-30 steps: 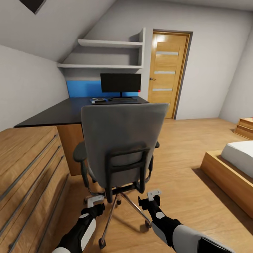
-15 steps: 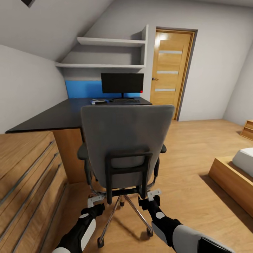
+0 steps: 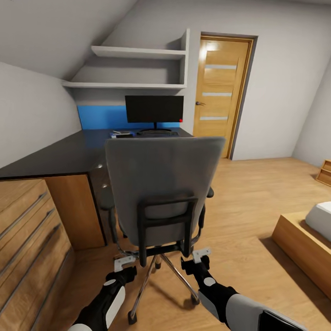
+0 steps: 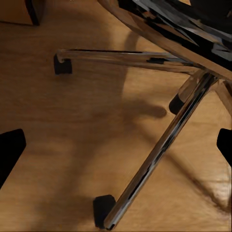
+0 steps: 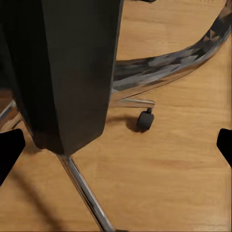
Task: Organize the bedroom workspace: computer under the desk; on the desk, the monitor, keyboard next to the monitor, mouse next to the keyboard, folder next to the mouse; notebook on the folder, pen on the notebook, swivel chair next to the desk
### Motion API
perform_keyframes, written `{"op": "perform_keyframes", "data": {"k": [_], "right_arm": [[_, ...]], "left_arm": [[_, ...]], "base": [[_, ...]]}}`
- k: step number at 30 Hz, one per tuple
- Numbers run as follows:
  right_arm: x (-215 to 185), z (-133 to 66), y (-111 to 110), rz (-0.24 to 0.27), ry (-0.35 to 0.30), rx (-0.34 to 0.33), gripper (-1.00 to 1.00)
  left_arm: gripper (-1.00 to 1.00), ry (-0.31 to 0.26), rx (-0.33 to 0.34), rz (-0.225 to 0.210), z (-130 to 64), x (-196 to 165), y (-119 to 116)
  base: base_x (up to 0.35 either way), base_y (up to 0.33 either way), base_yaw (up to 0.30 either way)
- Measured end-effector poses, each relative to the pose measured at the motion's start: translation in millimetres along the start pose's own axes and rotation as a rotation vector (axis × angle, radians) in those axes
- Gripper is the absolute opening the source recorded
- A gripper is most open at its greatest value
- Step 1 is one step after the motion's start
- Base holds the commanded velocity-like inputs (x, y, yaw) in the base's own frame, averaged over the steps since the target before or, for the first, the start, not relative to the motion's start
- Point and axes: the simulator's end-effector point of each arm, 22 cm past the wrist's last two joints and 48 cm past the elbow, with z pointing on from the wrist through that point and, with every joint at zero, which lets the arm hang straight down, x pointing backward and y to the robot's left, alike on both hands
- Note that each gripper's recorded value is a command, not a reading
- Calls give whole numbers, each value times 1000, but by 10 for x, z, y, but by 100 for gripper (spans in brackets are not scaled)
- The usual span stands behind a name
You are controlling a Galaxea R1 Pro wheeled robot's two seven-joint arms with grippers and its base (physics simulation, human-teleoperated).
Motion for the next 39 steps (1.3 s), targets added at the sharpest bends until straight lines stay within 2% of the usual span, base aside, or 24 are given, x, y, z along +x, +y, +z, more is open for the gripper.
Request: {"op": "perform_keyframes", "data": {"k": [8, 20, 29, 39], "right_arm": [[2, 0, -8, 2, 1, 2, 100], [3, -1, -1, -1, 1, 0, 100], [4, 1, -8, 3, 1, 2, 100], [227, 56, 25, 2, 1, 2, 100]], "left_arm": [[100, 1, 1, -1, 0, 3, 0], [100, 1, 2, -1, 0, 2, -5], [100, -12, -2, -6, 5, -60, 33], [100, -13, -6, -7, 114, 134, 75]], "base": [[251, -229, 0], [301, -28, 0], [32, 0, 0], [0, 0, 0]]}}
